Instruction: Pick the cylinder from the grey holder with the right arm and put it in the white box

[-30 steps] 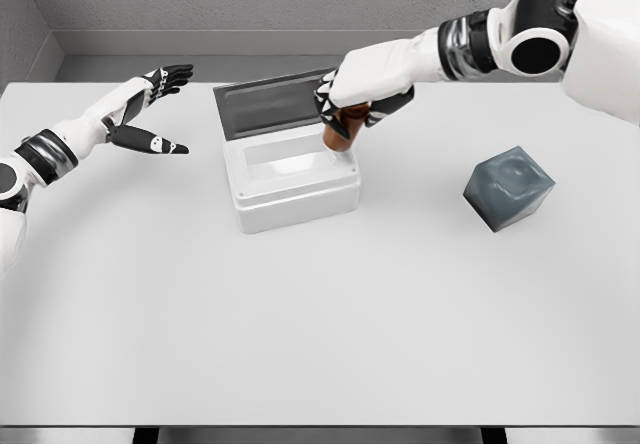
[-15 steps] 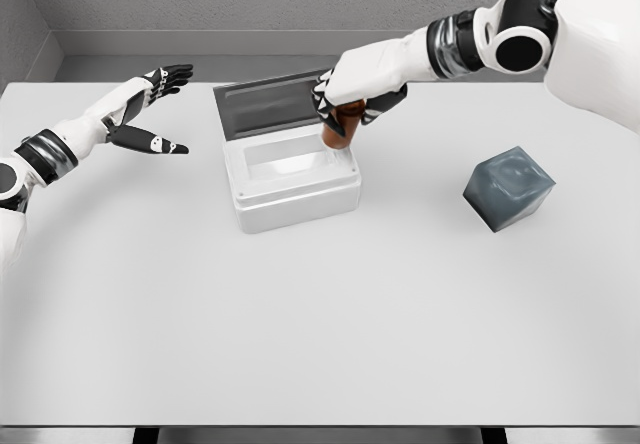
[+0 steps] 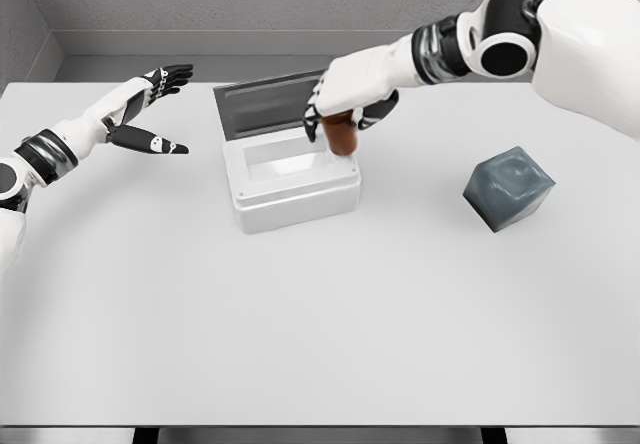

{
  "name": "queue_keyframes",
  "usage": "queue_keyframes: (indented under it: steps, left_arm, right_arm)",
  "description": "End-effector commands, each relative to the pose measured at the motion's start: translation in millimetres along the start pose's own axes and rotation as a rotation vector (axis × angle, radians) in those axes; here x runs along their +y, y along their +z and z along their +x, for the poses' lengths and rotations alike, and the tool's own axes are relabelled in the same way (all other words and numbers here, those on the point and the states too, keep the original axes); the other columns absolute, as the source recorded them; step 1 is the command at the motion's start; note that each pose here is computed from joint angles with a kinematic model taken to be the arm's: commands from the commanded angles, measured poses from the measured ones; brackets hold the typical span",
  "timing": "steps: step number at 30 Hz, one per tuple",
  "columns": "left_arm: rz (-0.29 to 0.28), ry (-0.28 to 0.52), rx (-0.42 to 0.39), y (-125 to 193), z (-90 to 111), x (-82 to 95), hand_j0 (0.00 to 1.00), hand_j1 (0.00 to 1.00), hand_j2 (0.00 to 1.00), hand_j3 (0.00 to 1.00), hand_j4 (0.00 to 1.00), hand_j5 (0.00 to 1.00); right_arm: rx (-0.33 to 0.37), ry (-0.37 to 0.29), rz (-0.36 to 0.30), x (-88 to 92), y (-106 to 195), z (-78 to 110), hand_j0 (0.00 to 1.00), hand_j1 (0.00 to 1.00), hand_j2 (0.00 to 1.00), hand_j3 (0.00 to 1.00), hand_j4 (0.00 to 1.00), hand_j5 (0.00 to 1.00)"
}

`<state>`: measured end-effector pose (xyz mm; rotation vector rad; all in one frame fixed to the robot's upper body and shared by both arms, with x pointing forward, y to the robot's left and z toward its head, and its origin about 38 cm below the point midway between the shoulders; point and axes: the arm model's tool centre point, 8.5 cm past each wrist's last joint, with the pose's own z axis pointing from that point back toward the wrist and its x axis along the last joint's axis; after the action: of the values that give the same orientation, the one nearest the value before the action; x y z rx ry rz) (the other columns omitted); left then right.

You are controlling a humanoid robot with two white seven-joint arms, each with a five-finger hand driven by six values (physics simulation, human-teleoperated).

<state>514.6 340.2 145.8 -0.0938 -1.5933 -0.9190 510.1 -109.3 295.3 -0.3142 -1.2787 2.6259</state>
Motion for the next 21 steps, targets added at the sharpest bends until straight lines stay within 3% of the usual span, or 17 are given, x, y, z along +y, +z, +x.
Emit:
queue_keyframes:
  steps: [1,4,6,11,17,21]
  left_arm:
    - [0.005,0.005,-0.003,0.7,0.4,1.4,1.00,1.00,1.00,1.00,1.00,1.00]
    - [0.004,0.005,-0.005,0.0,1.0,0.8,1.00,1.00,1.00,1.00,1.00,1.00]
    - [0.005,0.006,-0.004,0.2,0.5,0.8,1.00,1.00,1.00,1.00,1.00,1.00]
    - [0.005,0.005,-0.003,0.7,0.4,1.4,1.00,1.00,1.00,1.00,1.00,1.00]
    - [0.007,0.002,-0.001,2.2,0.5,3.2,1.00,1.00,1.00,1.00,1.00,1.00]
    - [0.006,-0.006,-0.009,2.3,3.7,4.9,1.00,1.00,1.00,1.00,1.00,1.00]
  right_arm:
    - [0.002,0.014,-0.011,-5.0,1.1,1.4,0.92,0.92,0.92,0.92,0.92,0.92]
    - [0.006,0.021,-0.047,-13.1,11.2,1.5,0.93,0.93,0.93,0.93,0.93,0.93]
    - [0.008,0.048,-0.111,-29.3,30.2,5.6,0.95,0.95,0.95,0.95,0.95,0.95]
    - [-0.038,0.143,-0.194,-50.5,62.3,36.4,0.95,0.95,0.95,0.95,0.95,0.95]
    - [-0.017,0.170,-0.199,-29.8,108.5,51.6,1.00,1.00,1.00,1.00,1.00,1.00]
    - [0.038,0.129,-0.221,-17.2,148.7,47.8,1.00,1.00,1.00,1.00,1.00,1.00]
